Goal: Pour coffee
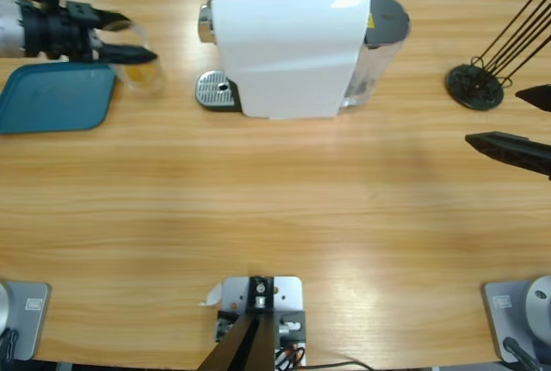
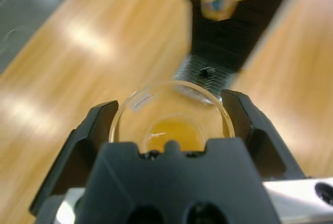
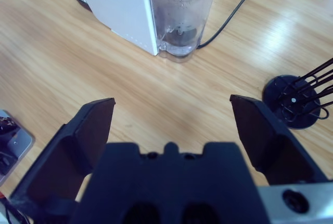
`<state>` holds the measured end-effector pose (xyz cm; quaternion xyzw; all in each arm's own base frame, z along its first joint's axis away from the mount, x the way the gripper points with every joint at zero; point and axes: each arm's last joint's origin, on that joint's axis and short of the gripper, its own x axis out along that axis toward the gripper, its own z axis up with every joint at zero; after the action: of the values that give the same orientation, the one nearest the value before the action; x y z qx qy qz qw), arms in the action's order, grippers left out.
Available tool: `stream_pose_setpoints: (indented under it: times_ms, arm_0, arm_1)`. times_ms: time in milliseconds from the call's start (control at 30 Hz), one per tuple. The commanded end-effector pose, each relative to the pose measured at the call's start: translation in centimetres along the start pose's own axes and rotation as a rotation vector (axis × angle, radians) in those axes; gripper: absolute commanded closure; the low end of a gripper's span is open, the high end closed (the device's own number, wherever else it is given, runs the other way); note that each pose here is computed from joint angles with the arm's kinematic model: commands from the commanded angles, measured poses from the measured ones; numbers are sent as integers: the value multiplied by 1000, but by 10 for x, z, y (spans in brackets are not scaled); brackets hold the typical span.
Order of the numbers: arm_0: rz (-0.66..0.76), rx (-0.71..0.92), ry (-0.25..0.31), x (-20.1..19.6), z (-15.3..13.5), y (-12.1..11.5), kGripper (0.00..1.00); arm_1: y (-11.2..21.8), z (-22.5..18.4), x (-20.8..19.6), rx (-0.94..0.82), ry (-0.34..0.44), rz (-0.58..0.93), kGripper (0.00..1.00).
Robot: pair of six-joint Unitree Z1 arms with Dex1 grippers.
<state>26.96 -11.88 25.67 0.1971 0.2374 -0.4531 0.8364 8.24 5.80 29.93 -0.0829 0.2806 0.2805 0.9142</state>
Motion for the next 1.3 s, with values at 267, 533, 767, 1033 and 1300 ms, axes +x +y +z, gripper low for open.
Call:
stream_pose_setpoints:
  times_ms: [267,533,767,1033,1300]
  arm_0:
    - [634,-432,169,-53,-66,-3,1000]
    - [723,-536,152,-49,-84,22,1000]
    - [744,-569,168,-40,-97,36,1000]
    - [723,-570,181,-28,-108,36,1000]
    - [668,-534,161,-13,-110,27,1000]
  arm_1:
    - [2,-10,5,4,31,21,0]
    - [2,-10,6,4,33,19,0]
    - [2,-10,7,4,37,19,0]
    - [2,-9,8,3,40,19,0]
    - [2,-9,9,3,45,19,0]
